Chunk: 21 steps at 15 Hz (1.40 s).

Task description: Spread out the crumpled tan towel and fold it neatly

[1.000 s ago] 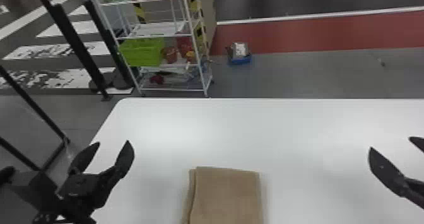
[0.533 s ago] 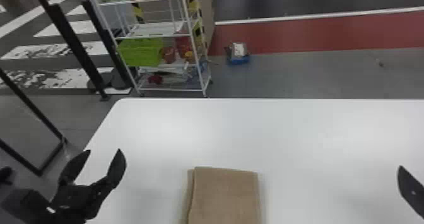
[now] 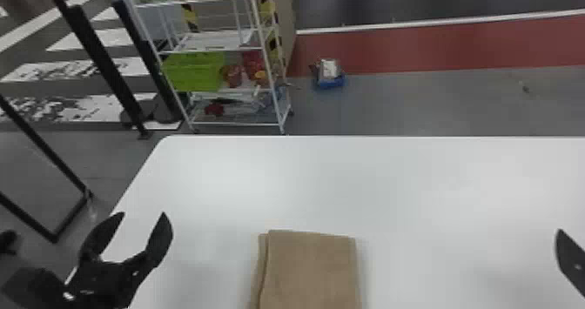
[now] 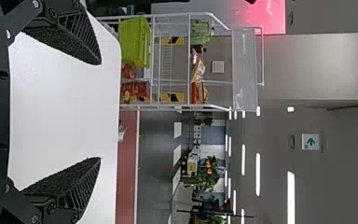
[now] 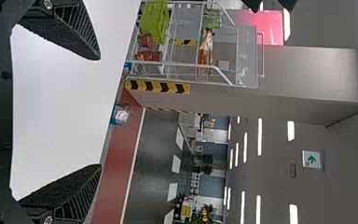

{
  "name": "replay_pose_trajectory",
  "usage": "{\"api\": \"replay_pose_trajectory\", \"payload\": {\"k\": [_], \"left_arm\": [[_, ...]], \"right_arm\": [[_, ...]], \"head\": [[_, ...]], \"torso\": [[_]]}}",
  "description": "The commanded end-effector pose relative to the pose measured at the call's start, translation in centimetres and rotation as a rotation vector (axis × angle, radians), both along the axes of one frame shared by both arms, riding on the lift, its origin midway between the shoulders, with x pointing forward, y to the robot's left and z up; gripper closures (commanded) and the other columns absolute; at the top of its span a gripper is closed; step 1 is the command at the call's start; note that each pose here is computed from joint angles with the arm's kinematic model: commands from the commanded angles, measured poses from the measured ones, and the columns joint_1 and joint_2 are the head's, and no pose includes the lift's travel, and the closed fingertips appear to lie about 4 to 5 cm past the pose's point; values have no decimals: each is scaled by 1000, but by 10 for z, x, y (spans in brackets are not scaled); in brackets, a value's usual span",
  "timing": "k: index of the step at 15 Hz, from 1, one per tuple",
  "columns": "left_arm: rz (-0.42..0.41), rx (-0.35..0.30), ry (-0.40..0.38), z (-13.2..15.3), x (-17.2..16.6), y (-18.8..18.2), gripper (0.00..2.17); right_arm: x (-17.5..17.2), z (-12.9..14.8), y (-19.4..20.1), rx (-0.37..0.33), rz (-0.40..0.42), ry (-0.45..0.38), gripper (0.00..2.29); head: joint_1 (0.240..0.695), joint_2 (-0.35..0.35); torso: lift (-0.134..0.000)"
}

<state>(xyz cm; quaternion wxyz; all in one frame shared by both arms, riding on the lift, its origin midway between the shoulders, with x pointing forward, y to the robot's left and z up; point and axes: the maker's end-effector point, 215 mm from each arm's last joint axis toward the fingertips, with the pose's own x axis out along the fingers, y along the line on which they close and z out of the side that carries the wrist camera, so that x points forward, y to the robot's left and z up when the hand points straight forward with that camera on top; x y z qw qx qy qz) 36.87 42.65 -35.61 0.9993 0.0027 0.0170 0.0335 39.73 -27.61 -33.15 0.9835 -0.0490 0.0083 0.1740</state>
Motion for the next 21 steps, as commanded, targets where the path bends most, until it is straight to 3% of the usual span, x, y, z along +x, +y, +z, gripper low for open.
{"api": "replay_pose_trajectory", "payload": {"k": [1,11,21], "left_arm": [[1,4,-2,-2,-1,-1,167],[-31,6,11,-17,5,-20,167],[-49,-7,-13,-22,12,-34,167]], "right_arm": [[0,-2,0,4,-3,1,60],[10,-19,-8,33,-53,40,60],[12,-27,5,50,-33,50,60]], "head": [[695,222],[695,197],[695,177]], "torso": [[-122],[-122],[-122]]}}
